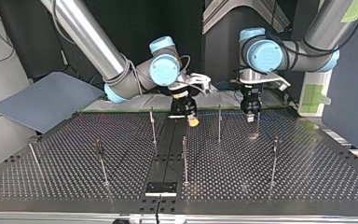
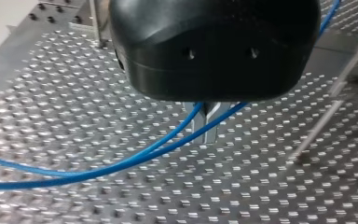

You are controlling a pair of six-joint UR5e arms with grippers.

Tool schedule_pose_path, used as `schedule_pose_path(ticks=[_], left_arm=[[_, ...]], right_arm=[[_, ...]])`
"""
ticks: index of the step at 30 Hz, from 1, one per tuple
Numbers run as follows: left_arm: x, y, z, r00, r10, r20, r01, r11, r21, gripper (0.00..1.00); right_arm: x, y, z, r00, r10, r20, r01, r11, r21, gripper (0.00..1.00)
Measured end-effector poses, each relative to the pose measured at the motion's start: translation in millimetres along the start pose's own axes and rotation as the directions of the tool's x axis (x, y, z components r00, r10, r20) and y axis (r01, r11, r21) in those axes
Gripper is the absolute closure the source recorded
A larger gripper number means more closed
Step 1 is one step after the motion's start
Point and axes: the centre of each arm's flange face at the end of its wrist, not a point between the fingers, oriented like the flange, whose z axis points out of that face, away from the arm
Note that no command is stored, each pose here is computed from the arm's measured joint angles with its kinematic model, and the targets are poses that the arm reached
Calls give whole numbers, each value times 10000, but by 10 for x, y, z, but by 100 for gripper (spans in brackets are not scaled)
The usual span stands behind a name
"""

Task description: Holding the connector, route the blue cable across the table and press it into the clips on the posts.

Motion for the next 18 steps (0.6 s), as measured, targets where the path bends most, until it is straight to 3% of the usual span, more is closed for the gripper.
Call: schedule_pose_path(ticks=[9,18], left_arm=[[564,62,-148,9950,26,-994,-31,10000,-48,100],[637,62,-167,9956,-149,-927,158,9998,87,100]], right_arm=[[-326,47,-99,9979,-85,643,90,9999,-85,100],[-421,58,-126,9968,-108,796,116,9999,-99,100]])
